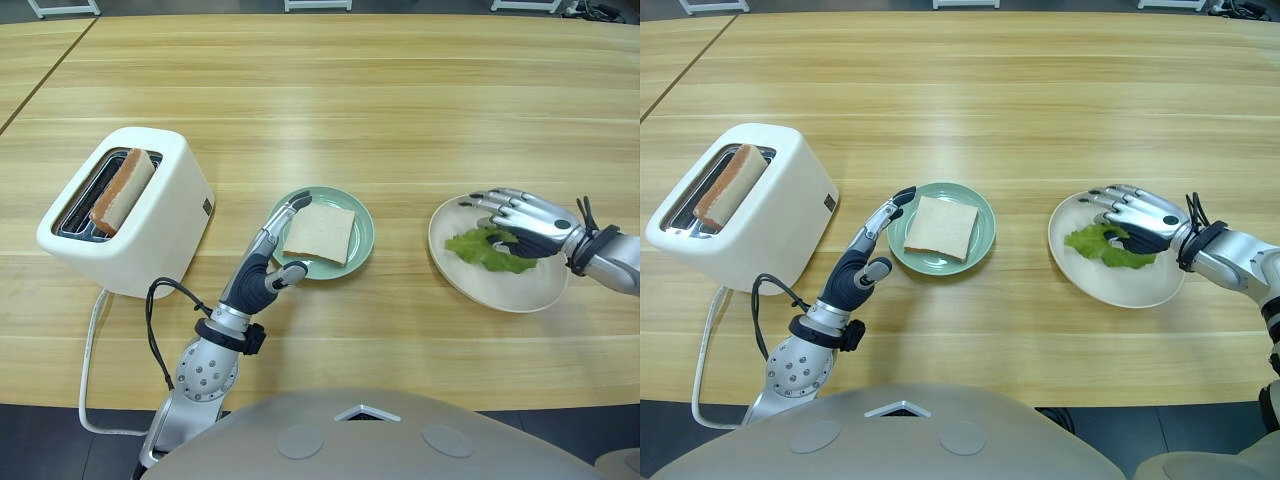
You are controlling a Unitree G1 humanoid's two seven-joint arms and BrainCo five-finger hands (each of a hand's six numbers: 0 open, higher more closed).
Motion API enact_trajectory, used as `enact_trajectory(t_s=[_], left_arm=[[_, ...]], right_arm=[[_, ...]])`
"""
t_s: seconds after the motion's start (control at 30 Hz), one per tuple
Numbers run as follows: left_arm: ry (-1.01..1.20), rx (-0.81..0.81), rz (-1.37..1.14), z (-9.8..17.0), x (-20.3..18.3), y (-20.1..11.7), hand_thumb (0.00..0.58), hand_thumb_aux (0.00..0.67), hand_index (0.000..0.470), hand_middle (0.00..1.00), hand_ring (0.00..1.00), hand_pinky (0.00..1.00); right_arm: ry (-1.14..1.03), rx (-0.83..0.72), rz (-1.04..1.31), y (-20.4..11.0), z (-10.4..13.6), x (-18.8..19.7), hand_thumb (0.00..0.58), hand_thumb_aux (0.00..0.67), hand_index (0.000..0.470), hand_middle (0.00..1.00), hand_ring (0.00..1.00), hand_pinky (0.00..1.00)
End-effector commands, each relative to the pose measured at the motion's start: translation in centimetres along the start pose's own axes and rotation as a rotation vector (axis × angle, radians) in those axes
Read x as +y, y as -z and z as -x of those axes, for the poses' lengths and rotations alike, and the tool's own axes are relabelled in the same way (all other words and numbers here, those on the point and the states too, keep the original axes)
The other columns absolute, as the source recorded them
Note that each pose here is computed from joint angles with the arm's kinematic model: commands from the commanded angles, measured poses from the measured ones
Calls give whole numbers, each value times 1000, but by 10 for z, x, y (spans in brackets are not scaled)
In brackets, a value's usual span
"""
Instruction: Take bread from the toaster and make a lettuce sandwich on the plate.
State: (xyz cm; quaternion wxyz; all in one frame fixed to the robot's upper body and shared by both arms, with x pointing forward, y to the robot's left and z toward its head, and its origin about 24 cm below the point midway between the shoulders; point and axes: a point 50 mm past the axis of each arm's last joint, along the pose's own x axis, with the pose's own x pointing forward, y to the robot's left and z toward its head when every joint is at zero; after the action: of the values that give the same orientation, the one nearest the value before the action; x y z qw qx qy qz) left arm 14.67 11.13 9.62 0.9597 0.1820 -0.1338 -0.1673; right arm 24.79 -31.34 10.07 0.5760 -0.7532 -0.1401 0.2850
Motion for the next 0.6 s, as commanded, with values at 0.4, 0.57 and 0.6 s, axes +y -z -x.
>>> enact_trajectory(t_s=[0.4,0.57,0.6], left_arm=[[-73,-30,68,-5,15,0,0,0,0,0,0,0],[-81,-38,73,-5,18,-1,0,0,0,0,0,0],[-82,-39,73,-5,18,-1,0,0,0,0,0,0]], right_arm=[[224,-564,-216,-95,-124,-113,580,670,470,0,0,0],[125,-692,-264,-128,-163,-112,580,670,470,0,0,0],[98,-700,-268,-132,-169,-109,580,670,470,0,0,0]])
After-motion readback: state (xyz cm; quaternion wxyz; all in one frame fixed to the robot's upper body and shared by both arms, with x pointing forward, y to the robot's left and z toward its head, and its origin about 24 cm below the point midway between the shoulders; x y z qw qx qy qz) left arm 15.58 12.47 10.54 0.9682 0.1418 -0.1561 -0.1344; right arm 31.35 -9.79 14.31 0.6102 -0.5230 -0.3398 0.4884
